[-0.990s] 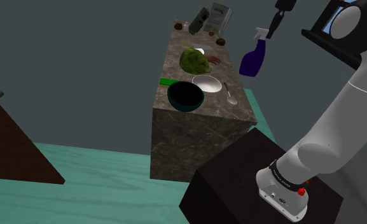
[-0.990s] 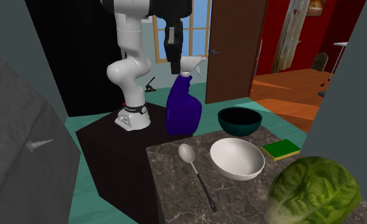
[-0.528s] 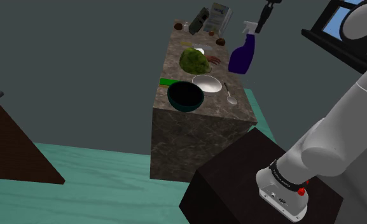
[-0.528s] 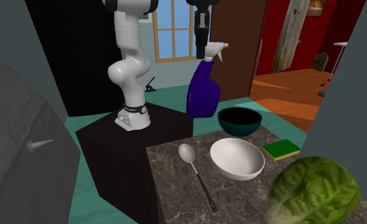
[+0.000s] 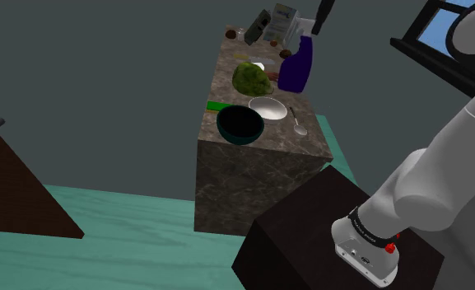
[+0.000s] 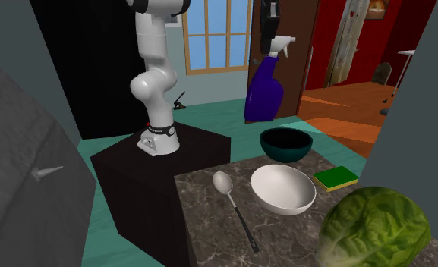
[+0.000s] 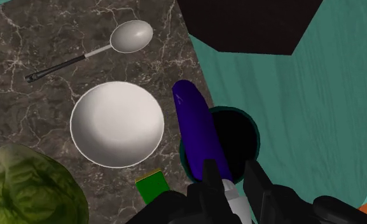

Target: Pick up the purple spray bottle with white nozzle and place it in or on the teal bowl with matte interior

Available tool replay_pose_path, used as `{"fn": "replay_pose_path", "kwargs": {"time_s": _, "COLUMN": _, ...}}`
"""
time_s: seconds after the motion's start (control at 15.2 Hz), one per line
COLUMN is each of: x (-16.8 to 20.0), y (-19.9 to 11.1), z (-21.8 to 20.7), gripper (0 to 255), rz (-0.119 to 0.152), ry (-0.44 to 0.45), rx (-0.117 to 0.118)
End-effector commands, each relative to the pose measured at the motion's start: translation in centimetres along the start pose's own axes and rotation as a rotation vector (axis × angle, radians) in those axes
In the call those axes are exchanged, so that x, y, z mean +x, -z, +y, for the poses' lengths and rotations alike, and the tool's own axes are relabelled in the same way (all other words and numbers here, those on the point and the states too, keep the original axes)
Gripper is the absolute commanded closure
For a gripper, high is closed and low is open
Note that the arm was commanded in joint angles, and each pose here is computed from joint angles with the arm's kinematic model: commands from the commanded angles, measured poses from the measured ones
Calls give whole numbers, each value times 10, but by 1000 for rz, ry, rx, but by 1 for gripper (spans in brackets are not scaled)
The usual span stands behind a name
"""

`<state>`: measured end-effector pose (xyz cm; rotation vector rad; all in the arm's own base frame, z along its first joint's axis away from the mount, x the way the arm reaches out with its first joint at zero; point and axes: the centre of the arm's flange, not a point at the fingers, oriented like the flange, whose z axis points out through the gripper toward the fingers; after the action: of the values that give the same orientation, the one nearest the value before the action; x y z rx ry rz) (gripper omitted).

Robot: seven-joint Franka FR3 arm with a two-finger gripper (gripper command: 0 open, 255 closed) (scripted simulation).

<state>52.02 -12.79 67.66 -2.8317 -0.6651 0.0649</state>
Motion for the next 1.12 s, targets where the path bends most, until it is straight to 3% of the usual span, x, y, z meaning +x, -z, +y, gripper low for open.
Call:
{"fn": "replay_pose_path", "kwargs": {"time_s": 0.0, "x": 17, "y": 3, "z": -22, "gripper": 255, "rz": 1, "ry": -1, "rx": 0}}
{"fn": "replay_pose_path", "kwargs": {"time_s": 0.79, "x": 121, "y": 12, "z": -148, "gripper": 255, "rz": 1, "ry": -1, "rx": 0}}
{"fn": "replay_pose_path", "kwargs": {"time_s": 1.06, "x": 121, "y": -9, "z": -143, "gripper": 255, "rz": 1, "ry": -1, "rx": 0}}
